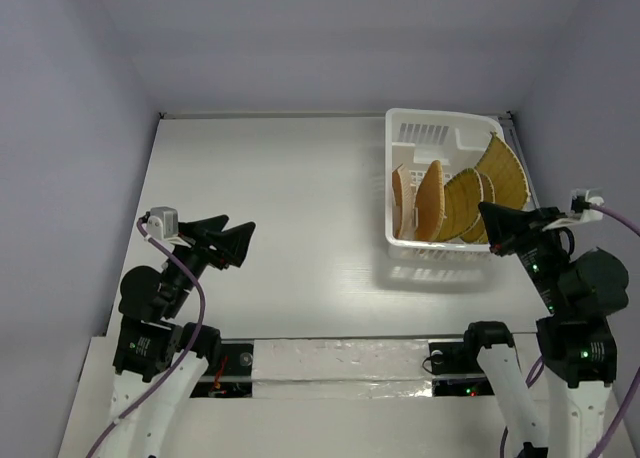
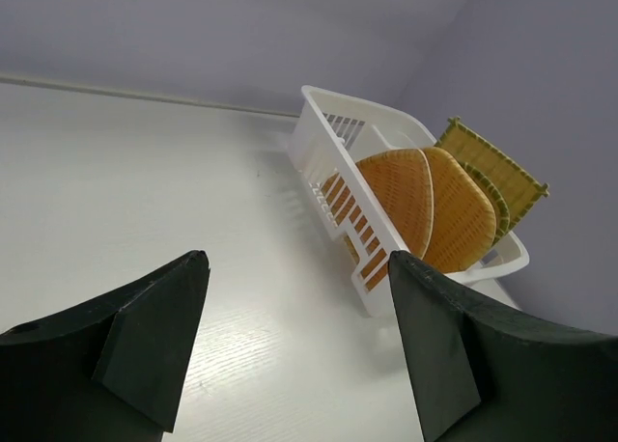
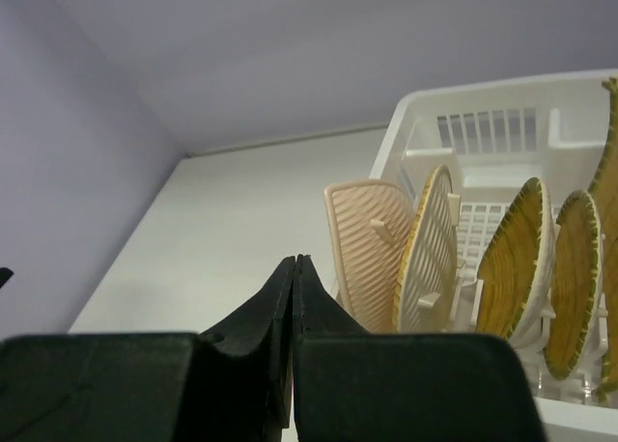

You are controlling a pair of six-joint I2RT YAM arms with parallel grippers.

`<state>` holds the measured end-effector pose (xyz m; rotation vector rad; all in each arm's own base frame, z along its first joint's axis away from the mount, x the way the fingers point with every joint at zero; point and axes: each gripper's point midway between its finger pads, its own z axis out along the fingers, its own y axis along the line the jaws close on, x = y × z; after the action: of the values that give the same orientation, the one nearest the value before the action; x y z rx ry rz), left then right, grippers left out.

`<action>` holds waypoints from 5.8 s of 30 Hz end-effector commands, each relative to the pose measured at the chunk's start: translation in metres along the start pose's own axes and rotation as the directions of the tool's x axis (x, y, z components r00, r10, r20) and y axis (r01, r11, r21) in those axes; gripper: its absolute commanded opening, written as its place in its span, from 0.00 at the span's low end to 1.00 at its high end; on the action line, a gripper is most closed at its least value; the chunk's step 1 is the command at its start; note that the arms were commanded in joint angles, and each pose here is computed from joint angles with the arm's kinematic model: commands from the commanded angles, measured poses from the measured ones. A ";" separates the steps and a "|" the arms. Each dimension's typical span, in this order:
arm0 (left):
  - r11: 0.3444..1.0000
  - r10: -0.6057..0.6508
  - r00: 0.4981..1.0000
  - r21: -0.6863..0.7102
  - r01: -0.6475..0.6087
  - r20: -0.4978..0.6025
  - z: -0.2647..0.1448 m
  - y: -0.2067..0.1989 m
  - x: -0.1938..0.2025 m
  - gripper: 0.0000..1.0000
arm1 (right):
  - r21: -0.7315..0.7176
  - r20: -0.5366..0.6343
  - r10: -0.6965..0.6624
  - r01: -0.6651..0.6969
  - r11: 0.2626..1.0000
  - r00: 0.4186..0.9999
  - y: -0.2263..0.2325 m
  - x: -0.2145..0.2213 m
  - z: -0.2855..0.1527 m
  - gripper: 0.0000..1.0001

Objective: Unload the plates from the dish rack

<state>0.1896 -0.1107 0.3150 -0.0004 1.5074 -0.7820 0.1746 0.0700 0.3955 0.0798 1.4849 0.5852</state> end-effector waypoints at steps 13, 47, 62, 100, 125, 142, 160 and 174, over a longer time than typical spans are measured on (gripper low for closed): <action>0.999 -0.003 1.000 -0.040 0.003 0.013 0.006 0.007 -0.004 0.11 | -0.010 -0.221 0.022 -0.025 1.000 0.975 0.019 0.032 0.073 0.00; 0.994 -0.022 0.998 -0.108 0.027 0.052 -0.001 0.017 -0.009 0.53 | 0.440 -0.673 -0.322 0.710 0.549 0.666 -0.071 0.166 0.172 0.38; 0.995 -0.020 0.998 -0.092 0.026 0.062 -0.003 0.013 -0.011 0.53 | 0.434 -0.709 -0.413 0.815 0.384 0.572 -0.060 0.147 0.174 0.00; 0.990 -0.029 0.998 -0.137 0.035 0.049 0.000 0.022 -0.008 0.52 | -0.057 -0.400 -0.088 0.071 0.996 0.912 0.168 0.185 0.266 0.00; 0.991 -0.030 0.999 -0.129 0.035 0.044 0.001 0.022 -0.007 0.52 | 0.220 -0.589 0.121 0.015 0.975 0.799 0.085 0.382 0.273 0.23; 0.991 -0.030 0.999 -0.128 0.035 0.040 0.002 0.022 -0.006 0.51 | 0.171 -0.579 0.081 0.024 0.985 0.811 0.087 0.348 0.254 0.75; 0.993 -0.030 0.999 -0.111 0.034 0.039 0.002 0.019 -0.005 0.51 | 0.435 -0.281 -0.091 0.212 0.875 0.955 -0.015 0.101 0.151 0.00; 0.993 -0.030 0.999 -0.110 0.033 0.031 0.003 0.019 -0.004 0.51 | 0.550 -0.461 -0.094 0.368 0.750 0.882 -0.104 0.141 0.105 0.66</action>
<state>0.2004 -0.0917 0.3015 -0.1363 1.5486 -0.6979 0.3001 0.0723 0.2374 0.3114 2.0153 -0.1372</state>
